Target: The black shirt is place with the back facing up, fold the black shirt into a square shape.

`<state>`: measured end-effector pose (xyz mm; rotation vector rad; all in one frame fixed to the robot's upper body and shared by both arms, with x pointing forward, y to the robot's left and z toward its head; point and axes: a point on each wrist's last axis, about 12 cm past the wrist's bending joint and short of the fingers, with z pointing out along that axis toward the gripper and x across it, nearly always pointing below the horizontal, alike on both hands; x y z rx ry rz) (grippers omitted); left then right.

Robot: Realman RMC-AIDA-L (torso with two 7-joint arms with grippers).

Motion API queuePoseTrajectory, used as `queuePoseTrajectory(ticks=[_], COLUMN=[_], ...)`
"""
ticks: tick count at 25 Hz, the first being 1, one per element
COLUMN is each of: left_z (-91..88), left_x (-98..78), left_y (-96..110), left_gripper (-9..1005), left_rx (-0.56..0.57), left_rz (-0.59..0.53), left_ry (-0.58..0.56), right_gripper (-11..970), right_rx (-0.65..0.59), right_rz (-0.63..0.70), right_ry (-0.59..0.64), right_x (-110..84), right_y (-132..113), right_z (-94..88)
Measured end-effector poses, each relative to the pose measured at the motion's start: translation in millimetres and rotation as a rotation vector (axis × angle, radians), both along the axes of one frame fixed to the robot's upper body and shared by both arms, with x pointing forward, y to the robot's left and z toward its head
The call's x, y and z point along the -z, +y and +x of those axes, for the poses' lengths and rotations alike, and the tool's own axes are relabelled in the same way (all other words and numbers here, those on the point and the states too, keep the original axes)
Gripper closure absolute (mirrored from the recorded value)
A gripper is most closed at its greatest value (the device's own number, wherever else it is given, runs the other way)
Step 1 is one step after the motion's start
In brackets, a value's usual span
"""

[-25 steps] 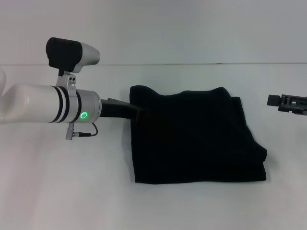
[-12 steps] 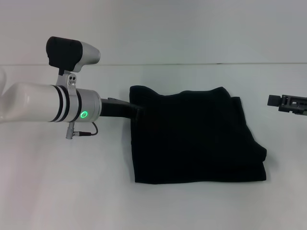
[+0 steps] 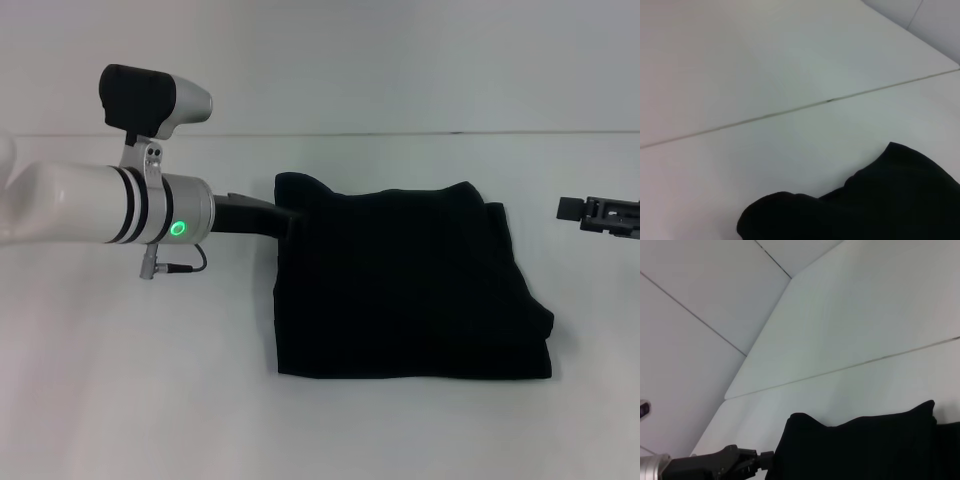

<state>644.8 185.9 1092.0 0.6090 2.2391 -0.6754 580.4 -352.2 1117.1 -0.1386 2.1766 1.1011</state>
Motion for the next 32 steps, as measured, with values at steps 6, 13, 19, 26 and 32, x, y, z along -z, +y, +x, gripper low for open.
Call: queuePoseTrajectory(ticks=[6, 13, 19, 26, 32], left_z=[4.5, 6.5, 3.2, -2.5, -16.5], left_x=[-4.9, -6.6, -4.0, -11.1, -32.4], left_y=[-2, -1, 4, 23, 54], left_gripper=[974, 970, 968, 868, 622], left_rx=[0.0, -0.005, -0.014, -0.043, -0.068], left_rz=[0.006, 0.011, -0.001, -0.035, -0.128], left_ry=[-0.017, -0.026, -0.018, -0.022, -0.059], right_gripper=[118, 116, 114, 112, 105], right_rx=[-0.005, -0.009, -0.002, -0.024, -0.046], right_rz=[0.0, -0.001, -0.006, -0.029, -0.023], right_ry=[-0.003, -0.006, -0.008, -0.038, -0.127], right_x=[0.4, 1.1, 1.6, 0.7, 0.4], right_y=[1, 2, 1, 3, 3], right_z=[0.3, 0.1, 0.2, 1.5, -2.8])
